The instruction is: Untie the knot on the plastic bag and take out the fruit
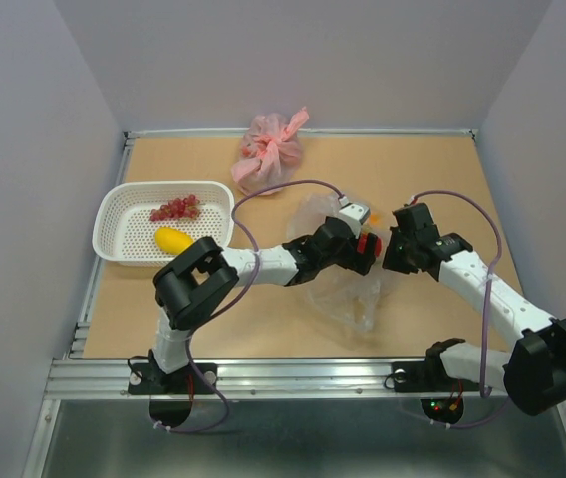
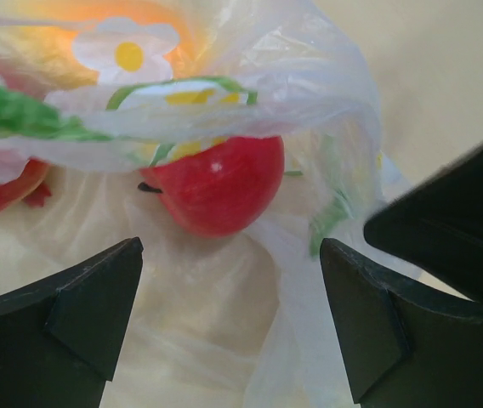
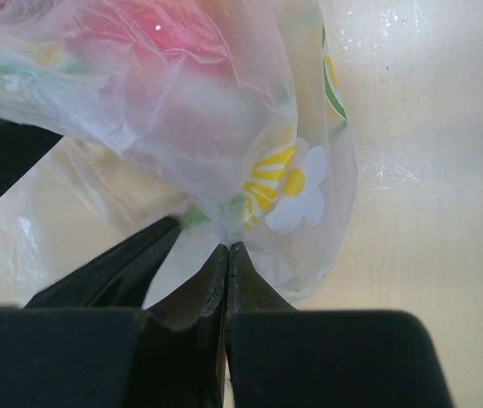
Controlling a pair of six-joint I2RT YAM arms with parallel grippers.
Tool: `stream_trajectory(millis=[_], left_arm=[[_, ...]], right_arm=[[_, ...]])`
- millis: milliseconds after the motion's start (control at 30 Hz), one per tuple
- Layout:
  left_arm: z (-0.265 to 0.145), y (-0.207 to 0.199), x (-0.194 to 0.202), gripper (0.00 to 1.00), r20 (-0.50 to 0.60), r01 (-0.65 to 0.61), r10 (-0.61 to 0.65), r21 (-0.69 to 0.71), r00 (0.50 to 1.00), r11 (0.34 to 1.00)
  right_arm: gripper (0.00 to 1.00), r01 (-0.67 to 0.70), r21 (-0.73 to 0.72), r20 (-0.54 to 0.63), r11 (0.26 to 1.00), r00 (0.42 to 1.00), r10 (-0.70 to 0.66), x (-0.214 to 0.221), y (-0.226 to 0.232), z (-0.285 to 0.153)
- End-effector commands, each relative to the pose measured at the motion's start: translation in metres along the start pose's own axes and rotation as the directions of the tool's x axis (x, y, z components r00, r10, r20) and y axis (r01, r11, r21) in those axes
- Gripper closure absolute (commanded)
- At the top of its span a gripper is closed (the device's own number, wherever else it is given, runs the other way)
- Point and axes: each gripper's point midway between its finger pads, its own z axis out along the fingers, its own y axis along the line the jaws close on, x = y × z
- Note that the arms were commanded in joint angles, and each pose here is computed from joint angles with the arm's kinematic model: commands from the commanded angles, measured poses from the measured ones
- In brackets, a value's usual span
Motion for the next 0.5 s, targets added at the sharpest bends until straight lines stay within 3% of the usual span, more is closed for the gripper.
stream_trajectory(millis=[0,200,467], left_arm=[[0.022,-0.008,-0.04,0.03,0.103,-0.016,0.011,0.045,0.995,0.999],[0.042,0.002,-0.055,0.03,0.133,0.054,-0.055,0.011,0.99,0.998],[0.07,0.002,-0.03,0.03,0.075,0.131,-0.132,0.023,0.988,0.991]], right_arm=[[1.0,0.01,-0.087,0.081,0.996,0.997,-0.003,-0.03,0.021,-0.017],[1.0,0.013,-0.102,0.073,0.995,0.997,-0.005,-0.028,0.023,-0.018],[1.0,0.021,-0.119,0.039,0.993,0.999,-0.016,-0.02,0.026,-0.013]])
